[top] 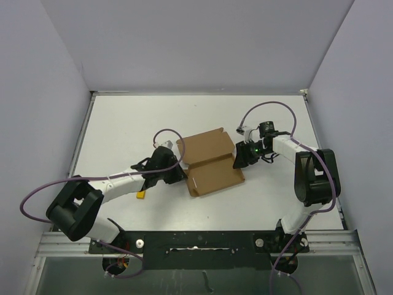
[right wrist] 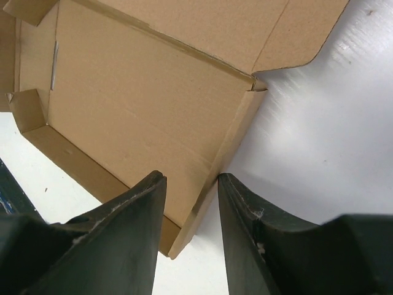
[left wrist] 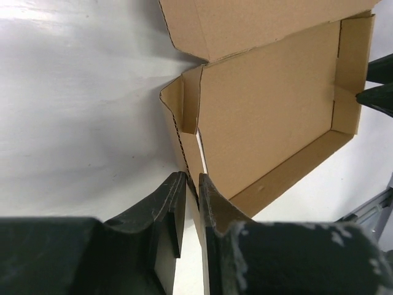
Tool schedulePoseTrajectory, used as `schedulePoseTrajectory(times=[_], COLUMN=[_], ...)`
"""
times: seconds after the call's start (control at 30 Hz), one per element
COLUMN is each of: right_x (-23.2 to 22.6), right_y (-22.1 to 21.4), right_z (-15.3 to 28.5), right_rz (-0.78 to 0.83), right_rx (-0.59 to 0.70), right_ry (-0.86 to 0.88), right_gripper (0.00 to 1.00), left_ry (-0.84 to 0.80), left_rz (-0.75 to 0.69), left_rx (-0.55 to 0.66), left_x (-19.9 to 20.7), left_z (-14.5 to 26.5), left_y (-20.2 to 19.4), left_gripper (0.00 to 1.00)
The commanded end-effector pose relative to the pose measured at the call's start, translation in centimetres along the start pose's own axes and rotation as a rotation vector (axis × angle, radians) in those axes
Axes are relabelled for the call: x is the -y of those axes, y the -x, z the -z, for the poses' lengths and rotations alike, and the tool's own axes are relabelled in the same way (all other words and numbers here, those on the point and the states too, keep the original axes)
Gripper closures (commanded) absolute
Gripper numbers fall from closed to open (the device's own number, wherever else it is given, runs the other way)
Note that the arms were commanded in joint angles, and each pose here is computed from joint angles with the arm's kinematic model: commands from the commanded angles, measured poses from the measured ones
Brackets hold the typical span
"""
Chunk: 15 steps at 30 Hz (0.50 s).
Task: Fold the paper box
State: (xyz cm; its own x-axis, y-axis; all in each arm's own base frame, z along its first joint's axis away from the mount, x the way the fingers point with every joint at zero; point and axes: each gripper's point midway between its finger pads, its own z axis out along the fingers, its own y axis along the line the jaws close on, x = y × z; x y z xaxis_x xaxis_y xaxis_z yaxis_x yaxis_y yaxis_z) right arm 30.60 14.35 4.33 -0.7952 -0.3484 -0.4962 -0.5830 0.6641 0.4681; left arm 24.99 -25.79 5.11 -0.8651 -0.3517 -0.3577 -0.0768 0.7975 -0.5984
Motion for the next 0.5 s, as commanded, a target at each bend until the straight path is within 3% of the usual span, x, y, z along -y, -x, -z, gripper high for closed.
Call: schedulePoseTrajectory(times=[0.0, 0.47], right_x=[-0.96, -1.66], right_y=[1.49, 1.57], right_z=[0.18, -0.01], right_rz=[0.002, -0.019], right_rx=[0.035, 0.042], right_ry=[0.048, 0.091], right_gripper=[0.60, 0.60], left_ry=[0.014, 0.051], left_rz=[-0.057, -0.157], left_rx=[0.037, 0.005], left_x=[0.70, 0.62], left_z=[0.01, -0.10], left_y=[1.32, 1.50], left_gripper=[0.87, 0.90])
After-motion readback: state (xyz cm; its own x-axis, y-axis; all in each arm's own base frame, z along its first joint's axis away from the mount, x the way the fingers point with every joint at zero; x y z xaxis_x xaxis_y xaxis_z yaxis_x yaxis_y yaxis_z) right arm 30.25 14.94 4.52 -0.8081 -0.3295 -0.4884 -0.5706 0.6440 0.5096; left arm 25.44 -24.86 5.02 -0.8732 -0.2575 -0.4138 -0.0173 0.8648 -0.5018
